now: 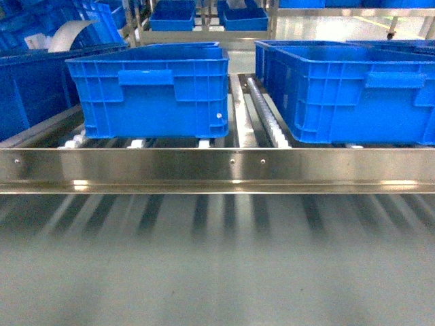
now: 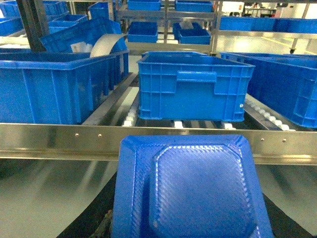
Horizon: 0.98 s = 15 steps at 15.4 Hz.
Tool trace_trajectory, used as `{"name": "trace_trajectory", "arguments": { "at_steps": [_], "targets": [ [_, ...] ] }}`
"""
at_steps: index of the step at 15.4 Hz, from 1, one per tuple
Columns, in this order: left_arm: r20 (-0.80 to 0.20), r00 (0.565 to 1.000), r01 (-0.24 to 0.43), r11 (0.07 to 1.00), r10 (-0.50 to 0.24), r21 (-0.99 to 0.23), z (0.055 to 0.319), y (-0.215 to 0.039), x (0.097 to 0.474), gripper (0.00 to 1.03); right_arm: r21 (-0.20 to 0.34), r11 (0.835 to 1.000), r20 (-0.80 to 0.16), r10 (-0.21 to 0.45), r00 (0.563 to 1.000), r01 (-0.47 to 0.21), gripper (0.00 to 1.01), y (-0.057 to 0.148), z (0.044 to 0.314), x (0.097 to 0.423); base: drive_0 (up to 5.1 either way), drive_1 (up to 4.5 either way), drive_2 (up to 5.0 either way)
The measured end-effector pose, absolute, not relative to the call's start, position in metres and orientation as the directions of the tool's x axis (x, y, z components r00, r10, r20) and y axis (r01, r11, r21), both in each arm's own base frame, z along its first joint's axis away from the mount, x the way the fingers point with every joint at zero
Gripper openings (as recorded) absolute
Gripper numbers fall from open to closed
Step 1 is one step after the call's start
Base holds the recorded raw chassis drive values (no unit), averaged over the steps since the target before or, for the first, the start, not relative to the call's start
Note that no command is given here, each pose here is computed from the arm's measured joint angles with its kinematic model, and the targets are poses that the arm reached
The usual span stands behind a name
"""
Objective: Sort blue parts and orange caps into right shelf containers
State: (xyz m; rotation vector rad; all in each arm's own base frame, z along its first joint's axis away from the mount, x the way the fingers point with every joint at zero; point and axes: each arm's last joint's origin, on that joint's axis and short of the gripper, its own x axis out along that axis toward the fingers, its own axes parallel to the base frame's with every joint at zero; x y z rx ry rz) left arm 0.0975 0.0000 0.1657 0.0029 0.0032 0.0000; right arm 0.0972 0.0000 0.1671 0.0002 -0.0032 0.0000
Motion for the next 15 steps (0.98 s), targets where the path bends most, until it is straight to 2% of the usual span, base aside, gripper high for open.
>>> {"name": "trace_trajectory", "arguments": {
  "at_steps": [15],
  "targets": [
    [-0.003, 1.0, 0.0, 1.0, 0.0, 0.003, 0.1657, 0.0, 0.0975, 0.43, 0.0, 1.0, 0.004, 0.0, 1.0, 0.0, 0.45, 0.0, 0.1672, 0.0972, 0.0, 4.3, -4.3]
  ]
}}
